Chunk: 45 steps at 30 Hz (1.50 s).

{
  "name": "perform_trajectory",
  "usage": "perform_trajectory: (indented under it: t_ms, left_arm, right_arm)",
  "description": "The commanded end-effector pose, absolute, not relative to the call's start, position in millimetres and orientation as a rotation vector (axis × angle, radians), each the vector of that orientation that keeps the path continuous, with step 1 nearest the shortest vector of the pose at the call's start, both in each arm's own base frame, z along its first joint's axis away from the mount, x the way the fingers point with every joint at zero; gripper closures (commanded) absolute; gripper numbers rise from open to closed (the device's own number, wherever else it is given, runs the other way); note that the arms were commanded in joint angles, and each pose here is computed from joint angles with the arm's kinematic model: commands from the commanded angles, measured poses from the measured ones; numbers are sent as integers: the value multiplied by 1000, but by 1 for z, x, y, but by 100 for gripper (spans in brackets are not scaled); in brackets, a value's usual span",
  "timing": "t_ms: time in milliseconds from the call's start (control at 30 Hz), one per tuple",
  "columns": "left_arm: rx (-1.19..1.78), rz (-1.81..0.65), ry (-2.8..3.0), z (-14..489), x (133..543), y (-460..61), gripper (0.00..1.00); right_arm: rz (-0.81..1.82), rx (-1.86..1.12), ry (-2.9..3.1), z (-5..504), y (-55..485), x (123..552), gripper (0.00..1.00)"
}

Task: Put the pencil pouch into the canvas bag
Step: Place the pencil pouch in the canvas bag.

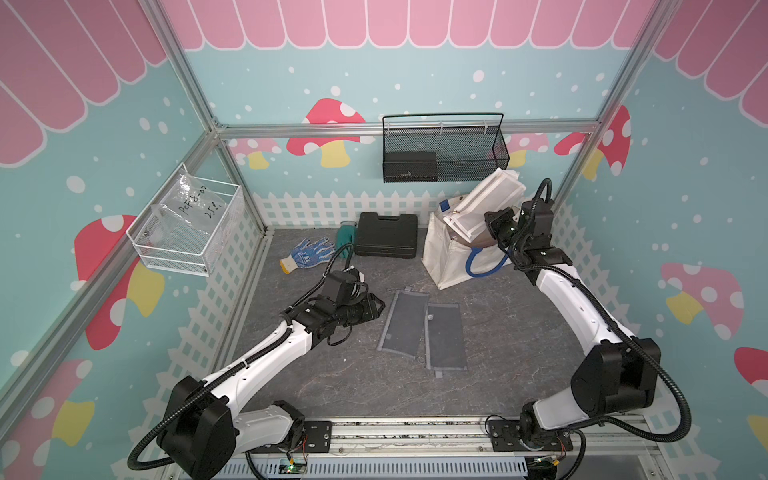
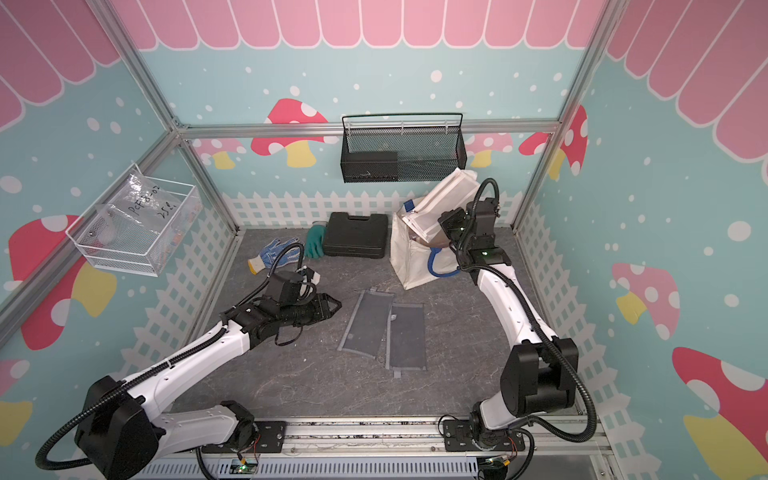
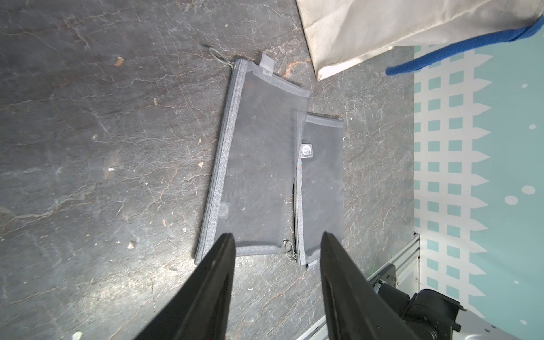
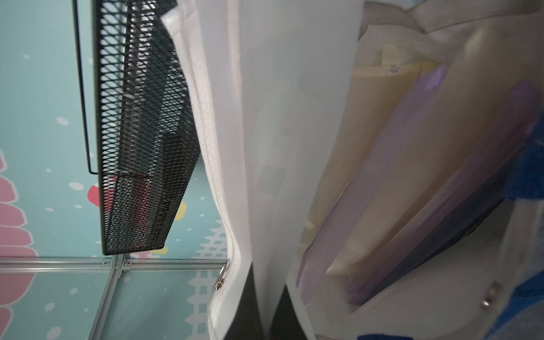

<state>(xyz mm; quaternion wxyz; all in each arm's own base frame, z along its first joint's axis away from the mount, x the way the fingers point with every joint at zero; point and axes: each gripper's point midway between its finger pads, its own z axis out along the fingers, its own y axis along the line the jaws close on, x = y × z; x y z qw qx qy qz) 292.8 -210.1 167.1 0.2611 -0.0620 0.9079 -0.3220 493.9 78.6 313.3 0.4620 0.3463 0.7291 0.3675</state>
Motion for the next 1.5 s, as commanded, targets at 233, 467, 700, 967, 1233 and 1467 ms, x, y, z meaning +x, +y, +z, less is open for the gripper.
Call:
perform_trajectory:
  t_ms: [233, 467, 700, 967, 1233, 1467]
  left_arm:
    - [-163, -859, 2432, 176, 287, -204, 51]
    - [-172, -865, 2426, 175, 288, -205, 51]
    - [-162, -865, 2423, 178, 290, -206, 51]
    - [-164, -858, 2421, 176, 288, -204, 51]
    - [-155, -865, 2426, 177, 290, -206, 51]
    - [-146, -857, 2438, 180, 290, -207, 51]
  right_arm:
    - [987, 1012, 1750, 280, 82, 513, 100]
    - [965, 1034, 1752, 272, 80, 499, 97]
    - [940, 954, 1756, 290, 81, 503, 74]
    - [900, 772, 1819, 317, 90, 496, 43]
    - [698, 448, 1923, 348, 94, 488, 41]
    - [622, 165, 2063, 339, 118, 532, 45]
